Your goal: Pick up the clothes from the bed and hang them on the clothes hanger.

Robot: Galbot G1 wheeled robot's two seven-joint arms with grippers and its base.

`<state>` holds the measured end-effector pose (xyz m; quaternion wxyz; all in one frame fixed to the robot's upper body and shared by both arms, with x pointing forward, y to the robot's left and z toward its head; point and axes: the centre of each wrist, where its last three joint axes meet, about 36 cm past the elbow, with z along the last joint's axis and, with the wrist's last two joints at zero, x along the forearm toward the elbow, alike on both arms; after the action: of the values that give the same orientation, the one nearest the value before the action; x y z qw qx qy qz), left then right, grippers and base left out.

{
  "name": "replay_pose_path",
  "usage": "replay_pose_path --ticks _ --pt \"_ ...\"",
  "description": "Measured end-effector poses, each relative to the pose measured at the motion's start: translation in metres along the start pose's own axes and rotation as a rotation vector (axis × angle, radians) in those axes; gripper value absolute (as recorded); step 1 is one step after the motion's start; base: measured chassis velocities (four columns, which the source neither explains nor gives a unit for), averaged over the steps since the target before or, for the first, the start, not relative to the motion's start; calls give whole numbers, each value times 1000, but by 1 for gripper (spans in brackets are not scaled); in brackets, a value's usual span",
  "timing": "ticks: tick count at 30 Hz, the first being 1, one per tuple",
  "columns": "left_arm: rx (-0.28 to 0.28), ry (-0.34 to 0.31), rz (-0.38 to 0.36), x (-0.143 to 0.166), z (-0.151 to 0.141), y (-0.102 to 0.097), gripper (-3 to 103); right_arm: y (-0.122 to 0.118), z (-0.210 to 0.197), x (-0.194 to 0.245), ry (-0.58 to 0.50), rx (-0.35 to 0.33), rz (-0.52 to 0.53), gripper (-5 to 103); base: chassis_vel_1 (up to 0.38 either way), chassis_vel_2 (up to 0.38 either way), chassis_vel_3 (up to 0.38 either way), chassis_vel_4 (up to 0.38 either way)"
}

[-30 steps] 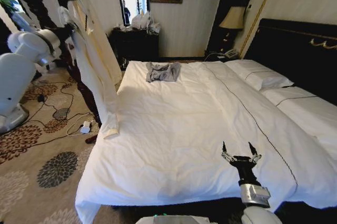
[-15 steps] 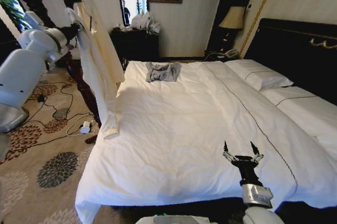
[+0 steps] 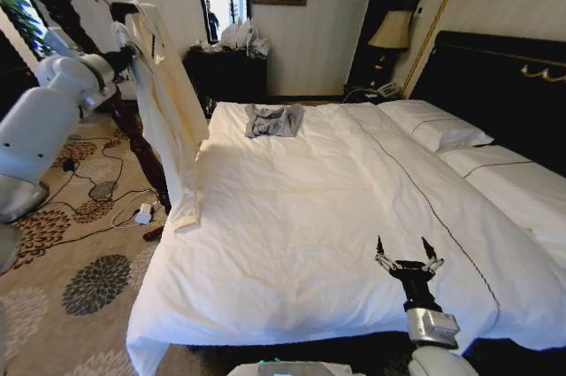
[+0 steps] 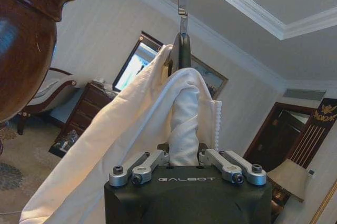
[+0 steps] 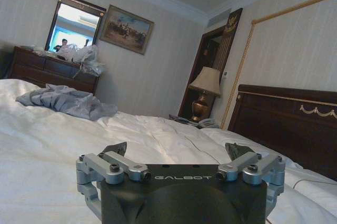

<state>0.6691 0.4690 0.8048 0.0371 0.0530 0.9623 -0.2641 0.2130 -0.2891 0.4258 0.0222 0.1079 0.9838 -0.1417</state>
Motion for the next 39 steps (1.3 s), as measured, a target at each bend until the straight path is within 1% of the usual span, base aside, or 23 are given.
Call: replay_pose_path --ticks 11,17,23,26,28,30,33,34,35,36,37,38,39 --pt "7 8 -13 -1 0 -1 18 0 -1 1 0 -2 3 100 0 0 0 0" --pt "-2 28 -36 -1 4 -6 18 1 -1 2 0 -1 1 100 0 0 0 0" --pt "-15 31 -39 0 5 -6 17 1 0 3 -3 1 0 100 0 0 0 0" --pt "-31 22 -42 3 2 -5 32 0 0 3 -3 2 0 100 0 0 0 0" --pt "-35 20 -42 4 1 -5 32 0 0 3 -2 2 0 100 0 0 0 0" --pt "-56 10 -42 8 -3 -6 43 1 1 3 -2 2 -1 100 0 0 0 0" --pt "-69 7 -48 12 -4 -7 60 1 2 3 0 2 -3 100 0 0 0 0" --pt "-69 7 -48 12 -4 -7 60 1 2 3 0 2 -3 100 0 0 0 0" --pt "-71 7 -48 13 -5 -7 66 2 2 3 1 2 -4 100 0 0 0 0" --pt "-72 8 -48 14 -5 -8 66 2 2 3 1 2 -4 100 0 0 0 0" --pt "-74 8 -46 15 -5 -8 70 2 2 4 1 2 -4 100 0 0 0 0" --pt "-74 8 -46 15 -5 -8 70 2 2 4 1 2 -4 100 0 0 0 0" --pt "-76 10 -47 16 -5 -9 76 2 2 4 2 3 -4 100 0 0 0 0"
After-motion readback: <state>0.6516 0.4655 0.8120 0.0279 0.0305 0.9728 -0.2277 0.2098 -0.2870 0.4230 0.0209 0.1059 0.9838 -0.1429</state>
